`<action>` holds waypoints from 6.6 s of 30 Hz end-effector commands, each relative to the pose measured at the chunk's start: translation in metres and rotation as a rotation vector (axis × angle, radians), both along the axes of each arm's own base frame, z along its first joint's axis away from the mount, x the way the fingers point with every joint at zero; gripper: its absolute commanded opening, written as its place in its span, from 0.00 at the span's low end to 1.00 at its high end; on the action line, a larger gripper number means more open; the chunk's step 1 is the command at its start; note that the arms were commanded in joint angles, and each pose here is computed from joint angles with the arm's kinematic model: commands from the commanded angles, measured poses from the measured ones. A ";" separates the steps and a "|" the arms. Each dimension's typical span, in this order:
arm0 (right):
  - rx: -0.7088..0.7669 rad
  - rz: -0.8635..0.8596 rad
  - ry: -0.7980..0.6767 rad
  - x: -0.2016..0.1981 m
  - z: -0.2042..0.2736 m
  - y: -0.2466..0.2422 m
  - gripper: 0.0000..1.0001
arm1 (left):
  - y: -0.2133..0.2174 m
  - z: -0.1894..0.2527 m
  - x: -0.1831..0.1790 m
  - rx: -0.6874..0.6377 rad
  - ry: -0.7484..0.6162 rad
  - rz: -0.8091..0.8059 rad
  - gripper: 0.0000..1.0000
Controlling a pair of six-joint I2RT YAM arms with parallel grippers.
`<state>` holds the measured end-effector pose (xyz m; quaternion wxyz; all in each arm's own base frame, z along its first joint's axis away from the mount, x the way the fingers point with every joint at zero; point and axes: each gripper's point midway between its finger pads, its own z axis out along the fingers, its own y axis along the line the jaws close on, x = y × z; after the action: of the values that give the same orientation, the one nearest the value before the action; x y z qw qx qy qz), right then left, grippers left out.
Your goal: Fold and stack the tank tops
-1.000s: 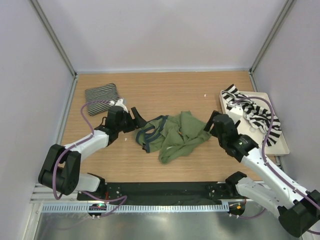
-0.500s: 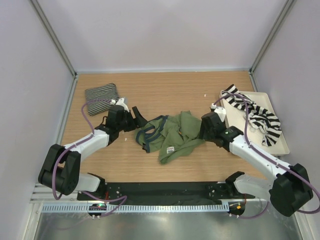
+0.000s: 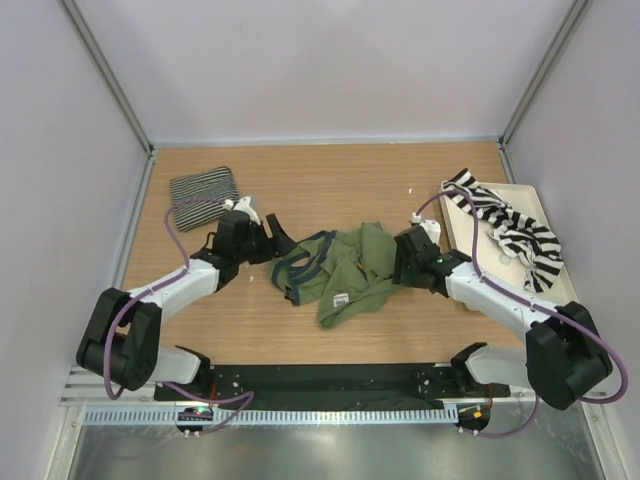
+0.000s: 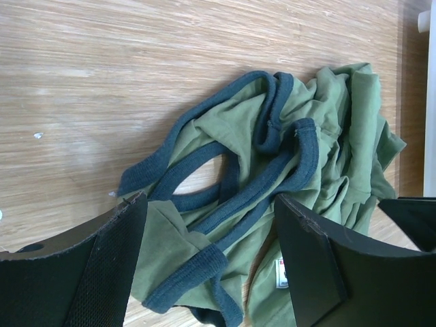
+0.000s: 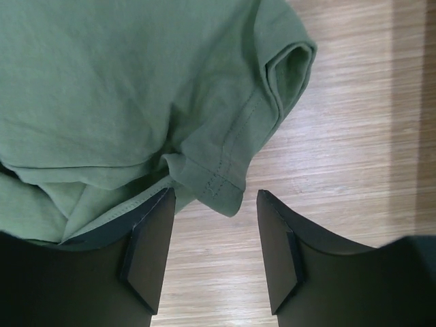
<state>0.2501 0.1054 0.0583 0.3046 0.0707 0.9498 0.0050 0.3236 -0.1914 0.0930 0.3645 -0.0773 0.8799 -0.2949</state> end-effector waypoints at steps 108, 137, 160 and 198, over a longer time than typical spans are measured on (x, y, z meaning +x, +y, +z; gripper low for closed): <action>0.313 0.048 -1.200 -0.027 0.530 -0.045 0.01 | 0.071 0.452 -0.094 0.255 -0.825 0.071 0.00; 0.215 -0.211 -1.011 0.149 0.511 -0.088 0.01 | 0.097 0.383 0.092 0.402 -0.600 0.272 0.00; 0.271 0.066 -1.386 -0.087 0.553 -0.076 0.01 | 0.092 0.481 -0.164 0.048 -1.041 -0.031 0.00; 0.150 -0.468 -0.496 0.294 0.152 -0.116 0.88 | -0.004 0.108 0.228 0.295 -0.192 0.038 1.00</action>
<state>0.5621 -0.0159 0.1849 0.4935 0.3050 0.8145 -0.0080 0.5711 -0.2154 0.1431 0.4187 -0.0076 0.8881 -0.1898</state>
